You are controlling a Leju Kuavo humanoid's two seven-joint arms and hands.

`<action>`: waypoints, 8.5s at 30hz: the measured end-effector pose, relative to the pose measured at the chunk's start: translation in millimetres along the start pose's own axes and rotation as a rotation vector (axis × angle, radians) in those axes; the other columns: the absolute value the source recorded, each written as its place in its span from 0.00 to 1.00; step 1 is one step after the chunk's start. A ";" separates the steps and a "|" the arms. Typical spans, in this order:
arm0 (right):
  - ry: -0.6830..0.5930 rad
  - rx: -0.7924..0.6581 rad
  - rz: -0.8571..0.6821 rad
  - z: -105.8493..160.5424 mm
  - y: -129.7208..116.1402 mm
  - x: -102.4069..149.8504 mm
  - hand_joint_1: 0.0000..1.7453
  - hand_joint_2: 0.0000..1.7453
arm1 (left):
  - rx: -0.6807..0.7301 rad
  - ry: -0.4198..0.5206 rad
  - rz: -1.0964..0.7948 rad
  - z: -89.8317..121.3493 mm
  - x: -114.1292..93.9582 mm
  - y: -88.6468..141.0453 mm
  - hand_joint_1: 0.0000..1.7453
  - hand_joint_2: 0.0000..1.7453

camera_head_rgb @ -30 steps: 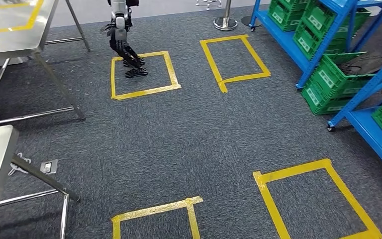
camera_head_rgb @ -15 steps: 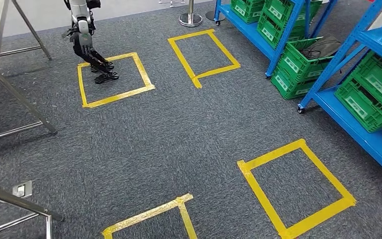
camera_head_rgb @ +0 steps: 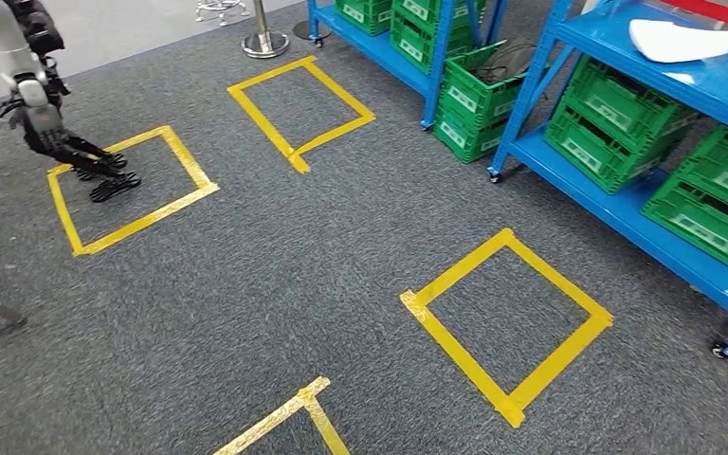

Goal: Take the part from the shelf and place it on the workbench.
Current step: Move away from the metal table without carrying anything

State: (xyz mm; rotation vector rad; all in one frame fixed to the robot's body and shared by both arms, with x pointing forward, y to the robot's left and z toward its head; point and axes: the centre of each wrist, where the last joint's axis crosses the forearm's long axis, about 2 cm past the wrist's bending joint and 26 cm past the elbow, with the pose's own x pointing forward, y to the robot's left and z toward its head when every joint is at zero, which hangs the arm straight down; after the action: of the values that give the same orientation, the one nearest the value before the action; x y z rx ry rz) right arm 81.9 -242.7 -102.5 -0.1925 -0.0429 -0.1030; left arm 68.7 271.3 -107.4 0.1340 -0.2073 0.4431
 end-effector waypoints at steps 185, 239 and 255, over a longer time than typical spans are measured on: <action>-0.003 0.019 0.157 0.2 3.3 -5.4 0.00 0.00 | -0.009 0.115 0.008 -1.2 -1.2 6.6 0.00 0.00; 0.029 0.055 0.116 -5.6 -14.7 -5.5 0.00 0.00 | -0.055 0.115 -0.083 -2.0 3.9 7.4 0.00 0.00; 0.017 0.049 0.120 -5.8 -17.7 -0.8 0.00 0.00 | -0.046 0.106 -0.107 -3.2 4.8 14.0 0.00 0.00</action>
State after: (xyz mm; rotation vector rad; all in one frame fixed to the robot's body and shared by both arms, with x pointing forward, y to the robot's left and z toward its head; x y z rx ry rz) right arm 79.4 -261.0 -104.9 -0.1450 -0.0169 0.0163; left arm 67.4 286.4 -108.2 0.0758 -0.1056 0.3379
